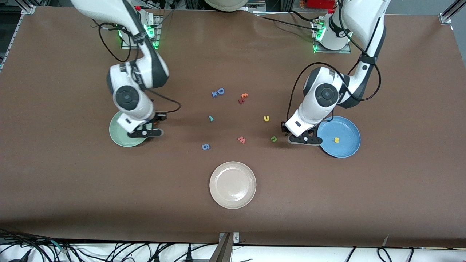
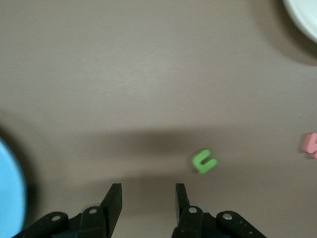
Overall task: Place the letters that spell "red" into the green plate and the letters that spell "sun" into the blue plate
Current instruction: 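Drop the orange e on the green plate while the left reaches green u, then grasp the green u with the left gripper while the right reaches teal r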
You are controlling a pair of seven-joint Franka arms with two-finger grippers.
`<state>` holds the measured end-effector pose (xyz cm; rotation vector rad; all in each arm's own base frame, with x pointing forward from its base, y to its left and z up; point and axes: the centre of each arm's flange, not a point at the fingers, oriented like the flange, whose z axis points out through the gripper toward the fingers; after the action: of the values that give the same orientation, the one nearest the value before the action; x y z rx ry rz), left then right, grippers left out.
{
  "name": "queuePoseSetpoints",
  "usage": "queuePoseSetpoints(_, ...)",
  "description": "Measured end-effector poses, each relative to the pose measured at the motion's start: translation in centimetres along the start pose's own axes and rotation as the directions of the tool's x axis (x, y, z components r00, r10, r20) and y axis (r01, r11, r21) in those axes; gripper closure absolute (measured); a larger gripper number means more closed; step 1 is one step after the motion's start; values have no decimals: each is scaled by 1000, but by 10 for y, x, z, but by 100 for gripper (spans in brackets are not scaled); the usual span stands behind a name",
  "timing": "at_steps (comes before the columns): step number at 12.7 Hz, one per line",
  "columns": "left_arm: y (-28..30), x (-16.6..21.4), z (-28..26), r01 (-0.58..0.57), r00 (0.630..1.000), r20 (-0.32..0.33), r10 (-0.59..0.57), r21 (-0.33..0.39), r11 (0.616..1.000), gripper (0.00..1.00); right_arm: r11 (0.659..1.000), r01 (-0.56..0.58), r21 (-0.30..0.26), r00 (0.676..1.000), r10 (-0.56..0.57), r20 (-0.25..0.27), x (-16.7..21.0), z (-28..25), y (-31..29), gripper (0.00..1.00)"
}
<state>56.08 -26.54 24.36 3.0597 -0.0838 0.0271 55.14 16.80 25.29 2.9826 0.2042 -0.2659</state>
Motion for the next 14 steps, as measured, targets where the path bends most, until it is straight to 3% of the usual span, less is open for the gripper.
queuePoseSetpoints(4, 30, 1, 14, 4, 1000, 2, -4, -1, 1000, 49, 1000, 18, 6, 999, -18, 29, -9, 44, 74, 72)
queuePoseSetpoints(6, 33, 0, 21, -10, 1000, 9, 10, 4, 1000, 51, 1000, 3, 22, 999, -4, 41, -10, 60, 70, 72)
queuePoseSetpoints(9, 39, 0, 25, -139, 990, -8, 139, 48, 989, 52, 999, -17, 49, 998, 14, 54, -10, 72, 61, 72)
queuePoseSetpoints(12, 41, 1, 35, -280, 959, -26, 282, 53, 959, 53, 999, -11, 51, 998, 8, 61, -10, 77, 55, 42)
queuePoseSetpoints(14, 45, -1, 47, -320, 947, -14, 321, 55, 946, 54, 999, -11, 52, 998, 8, 55, -8, 75, 55, 17)
